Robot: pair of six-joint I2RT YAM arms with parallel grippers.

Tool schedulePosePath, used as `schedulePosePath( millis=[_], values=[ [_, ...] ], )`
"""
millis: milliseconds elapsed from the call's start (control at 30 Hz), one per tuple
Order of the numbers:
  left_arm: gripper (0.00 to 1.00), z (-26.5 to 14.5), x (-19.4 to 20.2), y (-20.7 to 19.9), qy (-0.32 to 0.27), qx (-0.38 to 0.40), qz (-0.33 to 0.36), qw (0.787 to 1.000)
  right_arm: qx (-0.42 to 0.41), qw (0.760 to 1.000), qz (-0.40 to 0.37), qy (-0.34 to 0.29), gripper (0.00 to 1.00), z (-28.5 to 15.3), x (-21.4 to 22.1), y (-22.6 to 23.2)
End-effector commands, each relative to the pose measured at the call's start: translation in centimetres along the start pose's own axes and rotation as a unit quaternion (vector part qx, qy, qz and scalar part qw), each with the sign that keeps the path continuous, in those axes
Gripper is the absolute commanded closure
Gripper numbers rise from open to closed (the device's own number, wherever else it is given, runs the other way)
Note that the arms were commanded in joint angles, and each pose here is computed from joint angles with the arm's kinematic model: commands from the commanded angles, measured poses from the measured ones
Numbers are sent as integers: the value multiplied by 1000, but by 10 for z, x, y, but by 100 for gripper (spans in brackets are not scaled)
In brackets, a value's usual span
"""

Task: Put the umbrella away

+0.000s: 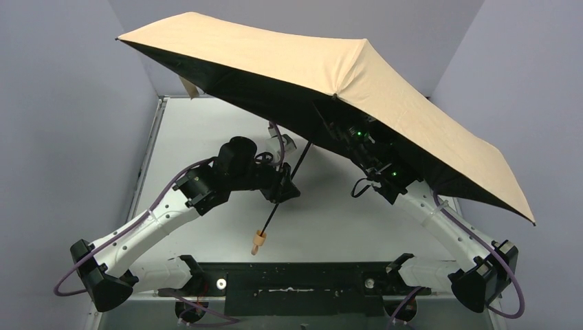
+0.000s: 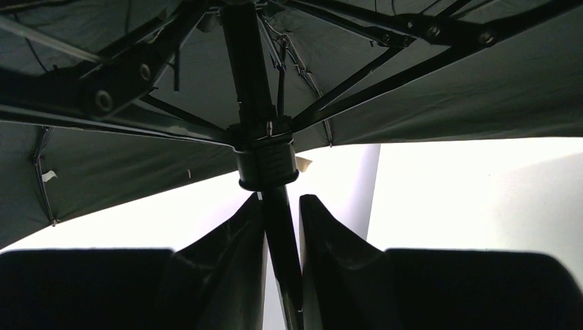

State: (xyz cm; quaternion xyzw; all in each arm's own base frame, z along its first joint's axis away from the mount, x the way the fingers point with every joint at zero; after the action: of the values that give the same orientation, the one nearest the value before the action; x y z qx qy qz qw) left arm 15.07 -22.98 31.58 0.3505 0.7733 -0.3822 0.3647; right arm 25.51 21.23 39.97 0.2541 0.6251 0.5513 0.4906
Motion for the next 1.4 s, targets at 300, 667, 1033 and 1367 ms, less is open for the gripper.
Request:
schedulePosePath(
  millis=[300,667,1033,1367],
  values=[
    [76,11,-40,3,-114,-22,16,993,15,999,40,16,100,-11,7,-7],
    [100,14,-46,8,-128,-41,-29,991,-16,998,-56,32,86,-20,8,-15],
    [100,7,-44,4,-139,-35,-49,988,-74,993,-93,15,42,-38,10,-35],
    [100,5,-48,0,-144,-22,-54,988,-157,985,-64,-35,27,-41,11,-44]
  ],
)
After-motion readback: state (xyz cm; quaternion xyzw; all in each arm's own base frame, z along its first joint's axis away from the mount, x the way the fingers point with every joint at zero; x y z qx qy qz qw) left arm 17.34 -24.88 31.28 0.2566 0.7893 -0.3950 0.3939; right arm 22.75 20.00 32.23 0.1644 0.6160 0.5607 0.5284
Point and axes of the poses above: each gripper's point midway between its finger pads, its own z axis out along the fingers, its own y axis along the line the jaws close on, x = y × z, the point moved 9 cm from there along -z, back along the fingers, and after that the axes turned 2 degrees about z, right-handed, at the moved point
